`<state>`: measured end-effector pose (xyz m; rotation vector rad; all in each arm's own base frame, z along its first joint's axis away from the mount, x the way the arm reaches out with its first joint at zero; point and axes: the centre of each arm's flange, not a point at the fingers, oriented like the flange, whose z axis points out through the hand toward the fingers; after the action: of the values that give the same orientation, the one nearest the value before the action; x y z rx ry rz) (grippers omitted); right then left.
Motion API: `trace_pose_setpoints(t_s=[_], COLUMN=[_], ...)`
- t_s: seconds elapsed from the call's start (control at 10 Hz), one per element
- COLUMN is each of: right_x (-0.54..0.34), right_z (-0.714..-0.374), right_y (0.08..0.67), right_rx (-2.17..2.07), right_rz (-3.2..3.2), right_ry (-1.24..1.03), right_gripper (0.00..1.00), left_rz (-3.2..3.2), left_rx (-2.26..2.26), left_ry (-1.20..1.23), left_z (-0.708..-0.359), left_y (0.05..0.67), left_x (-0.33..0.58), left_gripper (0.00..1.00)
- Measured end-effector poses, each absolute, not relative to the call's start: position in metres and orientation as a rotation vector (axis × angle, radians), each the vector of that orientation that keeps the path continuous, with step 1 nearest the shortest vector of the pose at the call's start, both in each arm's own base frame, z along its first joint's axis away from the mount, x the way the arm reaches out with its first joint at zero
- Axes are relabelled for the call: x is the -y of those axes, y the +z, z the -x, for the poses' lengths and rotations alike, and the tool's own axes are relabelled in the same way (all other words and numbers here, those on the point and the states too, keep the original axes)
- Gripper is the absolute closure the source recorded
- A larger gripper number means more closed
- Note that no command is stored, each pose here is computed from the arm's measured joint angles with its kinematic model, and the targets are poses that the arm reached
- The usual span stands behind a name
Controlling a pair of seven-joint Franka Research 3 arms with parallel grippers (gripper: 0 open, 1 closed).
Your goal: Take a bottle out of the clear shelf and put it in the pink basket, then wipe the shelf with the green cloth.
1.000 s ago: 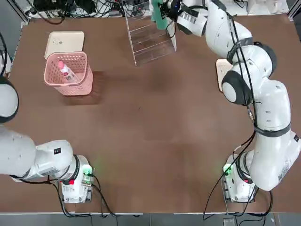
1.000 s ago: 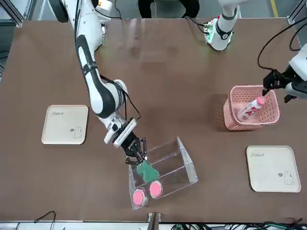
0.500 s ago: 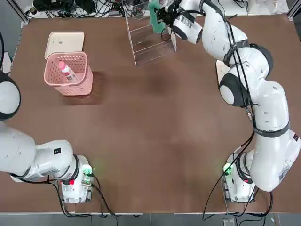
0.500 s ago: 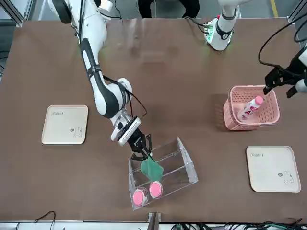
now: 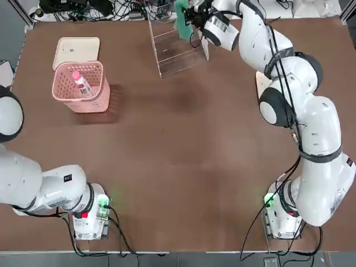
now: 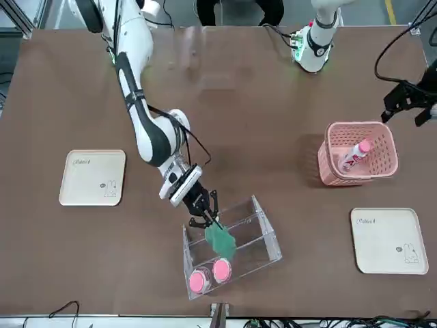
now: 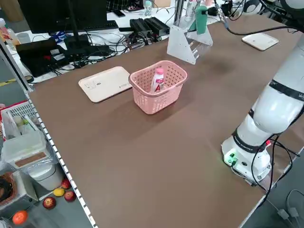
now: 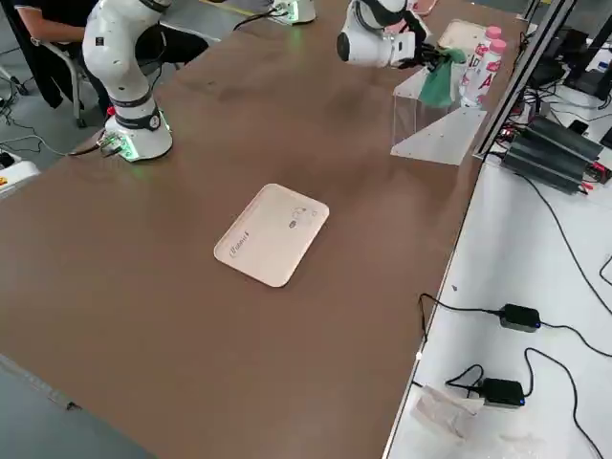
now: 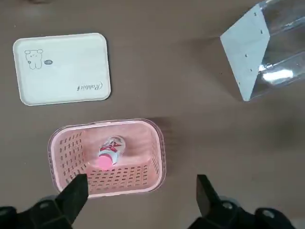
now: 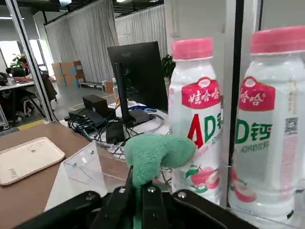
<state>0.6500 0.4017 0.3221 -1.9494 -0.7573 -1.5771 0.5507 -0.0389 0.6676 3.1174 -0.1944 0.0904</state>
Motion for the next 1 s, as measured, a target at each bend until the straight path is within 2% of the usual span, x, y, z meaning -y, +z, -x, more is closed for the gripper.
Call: trace_pose_setpoints(t_s=[0.2,0.4,0.7,1.0], right_x=[-0.382,-0.369,-0.363,-0.361], right_z=[-0.663,-0.672,-0.675,-0.676], right_y=[0.338,0.345,0.343,0.339], right_rx=[0.853,0.928,0.995,1.041], right_rz=[1.957,1.961,1.966,1.971], right_ry=[-1.627,-1.657,-1.667,-1.665], right_gripper=[0.94,0.94,0.94,0.93], left_rz=[-3.166,-3.170,-3.158,-3.160], left_rx=[0.243,0.164,0.050,0.088], left_ry=[0.099,0.110,0.075,0.051], left_z=[-0.538,-0.533,-0.541,-0.553], left_y=[0.690,0.704,0.693,0.679], left_x=[0.061,0.033,-0.009,0.005], left_gripper=[0.00,0.00,0.00,0.00])
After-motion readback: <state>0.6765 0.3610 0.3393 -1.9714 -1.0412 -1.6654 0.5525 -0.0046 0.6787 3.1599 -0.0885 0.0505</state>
